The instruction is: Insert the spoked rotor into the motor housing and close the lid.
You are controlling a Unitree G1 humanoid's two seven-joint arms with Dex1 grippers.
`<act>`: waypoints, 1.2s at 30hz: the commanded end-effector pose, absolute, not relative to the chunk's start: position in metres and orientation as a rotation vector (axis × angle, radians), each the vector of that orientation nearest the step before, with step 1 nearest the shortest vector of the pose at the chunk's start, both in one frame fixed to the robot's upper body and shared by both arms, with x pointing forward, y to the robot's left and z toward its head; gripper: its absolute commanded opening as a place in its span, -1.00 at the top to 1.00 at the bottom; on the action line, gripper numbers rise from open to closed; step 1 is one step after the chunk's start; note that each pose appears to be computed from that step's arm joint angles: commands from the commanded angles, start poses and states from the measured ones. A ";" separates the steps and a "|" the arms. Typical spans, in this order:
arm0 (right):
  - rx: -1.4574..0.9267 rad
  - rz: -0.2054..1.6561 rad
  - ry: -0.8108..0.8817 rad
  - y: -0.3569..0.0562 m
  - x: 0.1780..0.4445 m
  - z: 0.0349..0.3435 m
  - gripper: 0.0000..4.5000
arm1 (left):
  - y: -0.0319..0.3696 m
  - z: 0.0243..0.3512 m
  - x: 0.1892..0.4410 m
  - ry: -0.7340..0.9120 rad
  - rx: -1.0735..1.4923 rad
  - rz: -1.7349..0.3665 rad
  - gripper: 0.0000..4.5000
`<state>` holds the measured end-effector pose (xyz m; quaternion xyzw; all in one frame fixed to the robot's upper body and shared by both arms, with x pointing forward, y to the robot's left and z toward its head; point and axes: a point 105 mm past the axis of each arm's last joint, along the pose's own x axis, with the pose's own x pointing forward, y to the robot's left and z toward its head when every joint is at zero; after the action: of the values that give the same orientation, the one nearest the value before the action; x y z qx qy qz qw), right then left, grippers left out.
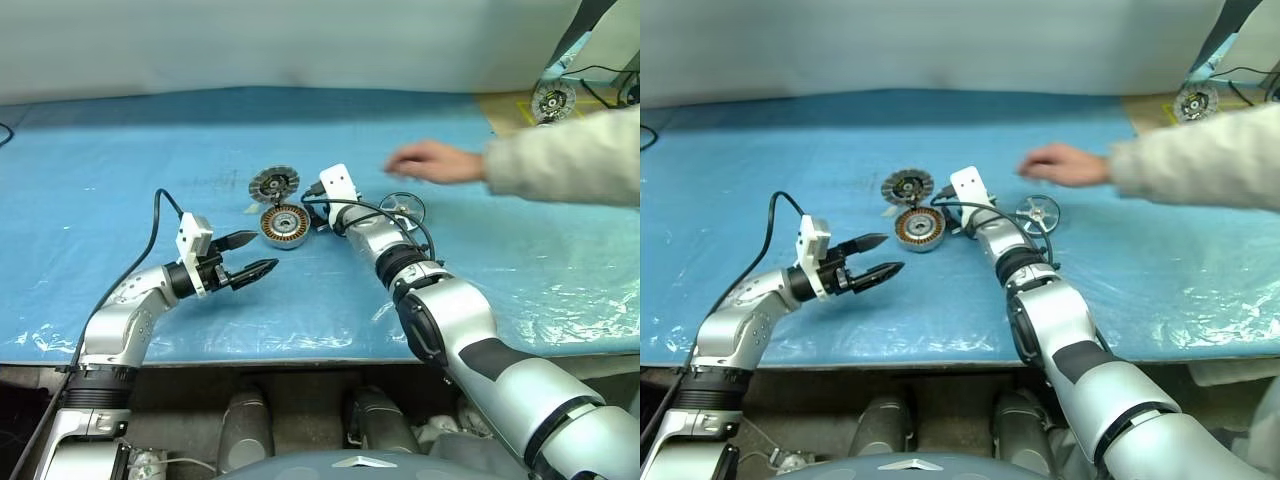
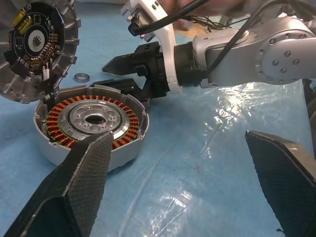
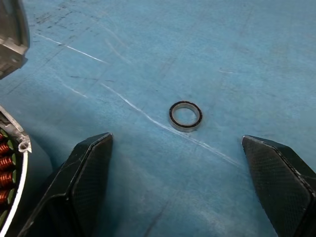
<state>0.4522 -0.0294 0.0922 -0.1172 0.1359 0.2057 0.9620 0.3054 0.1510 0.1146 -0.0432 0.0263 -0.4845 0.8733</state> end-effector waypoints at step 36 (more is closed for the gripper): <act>-0.237 0.426 0.364 -0.058 0.439 0.054 -0.13 | 0.143 0.133 0.314 0.000 -0.072 -1.064 -1.00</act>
<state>0.4480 -0.0464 0.0826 -0.1068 0.1275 0.2171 0.9619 0.3161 0.1468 0.1248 -0.0436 0.0167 -0.4988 0.8655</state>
